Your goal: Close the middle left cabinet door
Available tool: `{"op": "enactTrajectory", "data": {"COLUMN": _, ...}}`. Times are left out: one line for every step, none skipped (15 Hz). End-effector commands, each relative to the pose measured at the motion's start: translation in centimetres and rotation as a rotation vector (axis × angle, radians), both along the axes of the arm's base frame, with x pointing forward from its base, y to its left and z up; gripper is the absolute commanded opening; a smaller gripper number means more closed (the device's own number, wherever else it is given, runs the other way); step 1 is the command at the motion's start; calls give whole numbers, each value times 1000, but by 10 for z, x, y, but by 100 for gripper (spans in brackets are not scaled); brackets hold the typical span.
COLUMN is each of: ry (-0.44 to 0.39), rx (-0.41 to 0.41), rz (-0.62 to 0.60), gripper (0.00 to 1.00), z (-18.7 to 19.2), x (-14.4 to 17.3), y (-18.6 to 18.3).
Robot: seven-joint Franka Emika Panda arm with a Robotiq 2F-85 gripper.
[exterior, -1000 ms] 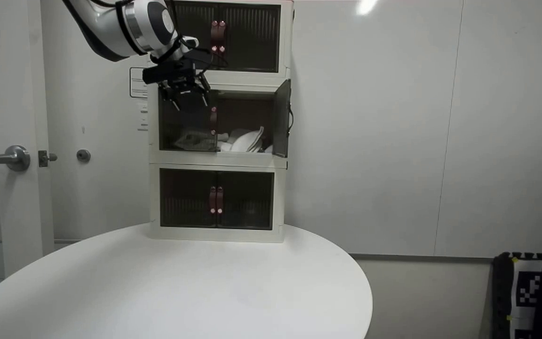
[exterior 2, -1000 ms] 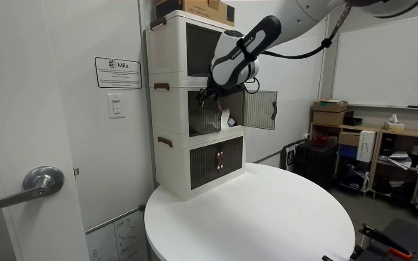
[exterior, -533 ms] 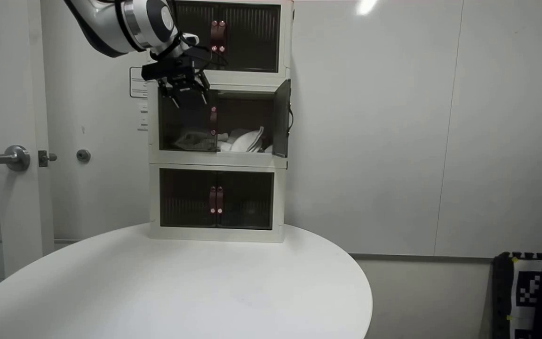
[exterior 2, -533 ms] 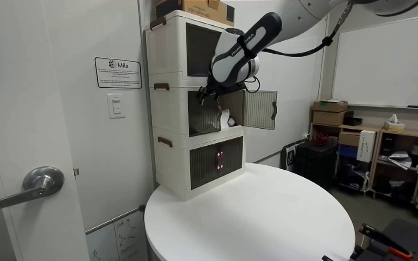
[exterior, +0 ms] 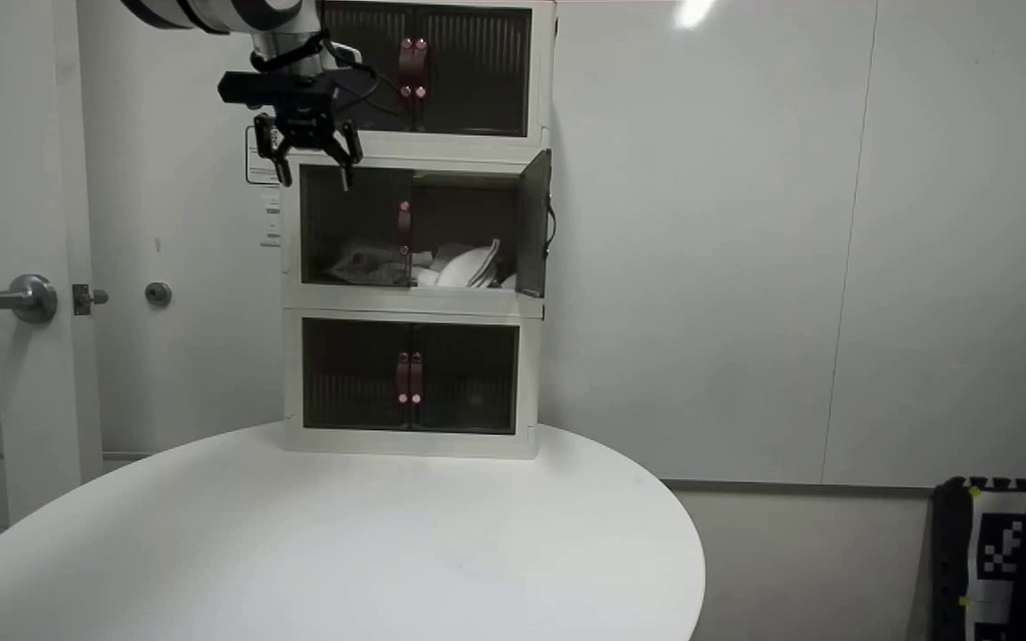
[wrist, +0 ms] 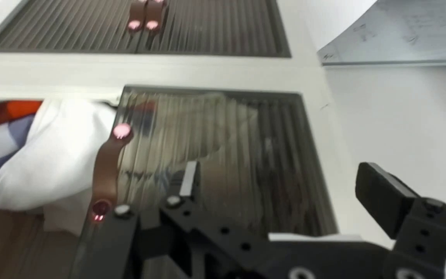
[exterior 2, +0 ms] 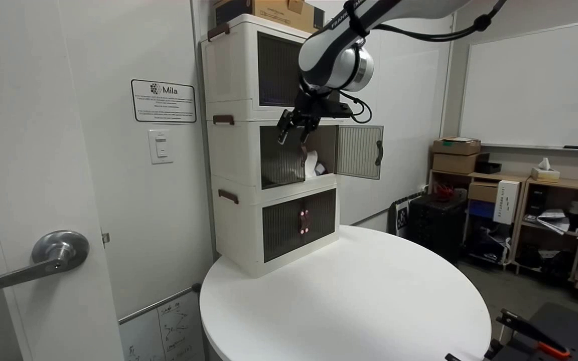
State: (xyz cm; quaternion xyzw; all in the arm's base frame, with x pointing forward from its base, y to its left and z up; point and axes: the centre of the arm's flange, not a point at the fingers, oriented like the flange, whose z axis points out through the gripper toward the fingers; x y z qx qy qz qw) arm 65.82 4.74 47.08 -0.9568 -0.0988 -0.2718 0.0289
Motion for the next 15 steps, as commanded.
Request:
{"op": "enactTrajectory", "data": {"ry": 193, "rx": 67, "rz": 42, "gripper": 100, "z": 12, "x": -62, "y": -19}}
{"op": "enactTrajectory", "data": {"ry": 260, "rx": 75, "rz": 47, "gripper": 100, "z": 16, "x": -75, "y": -24}}
{"op": "enactTrajectory", "data": {"ry": 328, "rx": 68, "rz": 38, "gripper": 100, "z": 22, "x": -90, "y": -27}}
{"op": "enactTrajectory", "data": {"ry": 392, "rx": 49, "rz": 18, "gripper": 100, "z": 28, "x": -107, "y": -33}}
{"op": "enactTrajectory", "data": {"ry": 426, "rx": 33, "rz": -6, "gripper": 100, "z": 35, "x": -123, "y": -39}}
{"op": "enactTrajectory", "data": {"ry": 467, "rx": 26, "rz": -25, "gripper": 100, "z": 41, "x": -143, "y": -46}}
{"op": "enactTrajectory", "data": {"ry": 492, "rx": 15, "rz": -61, "gripper": 100, "z": 45, "x": -164, "y": -51}}
{"op": "enactTrajectory", "data": {"ry": 520, "rx": 15, "rz": -80, "gripper": 100, "z": 49, "x": -182, "y": -54}}
{"op": "enactTrajectory", "data": {"ry": 532, "rx": 7, "rz": -110, "gripper": 100, "z": 50, "x": -198, "y": -57}}
{"op": "enactTrajectory", "data": {"ry": 513, "rx": 6, "rz": -147, "gripper": 100, "z": 52, "x": -216, "y": -58}}
{"op": "enactTrajectory", "data": {"ry": 482, "rx": 7, "rz": -178, "gripper": 100, "z": 55, "x": -229, "y": -60}}
{"op": "enactTrajectory", "data": {"ry": 433, "rx": -12, "rz": -226, "gripper": 100, "z": 60, "x": -242, "y": -63}}
{"op": "enactTrajectory", "data": {"ry": 404, "rx": -26, "rz": -256, "gripper": 100, "z": 66, "x": -252, "y": -64}}
{"op": "enactTrajectory", "data": {"ry": 363, "rx": -47, "rz": -289, "gripper": 100, "z": 70, "x": -265, "y": -66}}
{"op": "enactTrajectory", "data": {"ry": 435, "rx": -16, "rz": -219, "gripper": 100, "z": 66, "x": -224, "y": -66}}
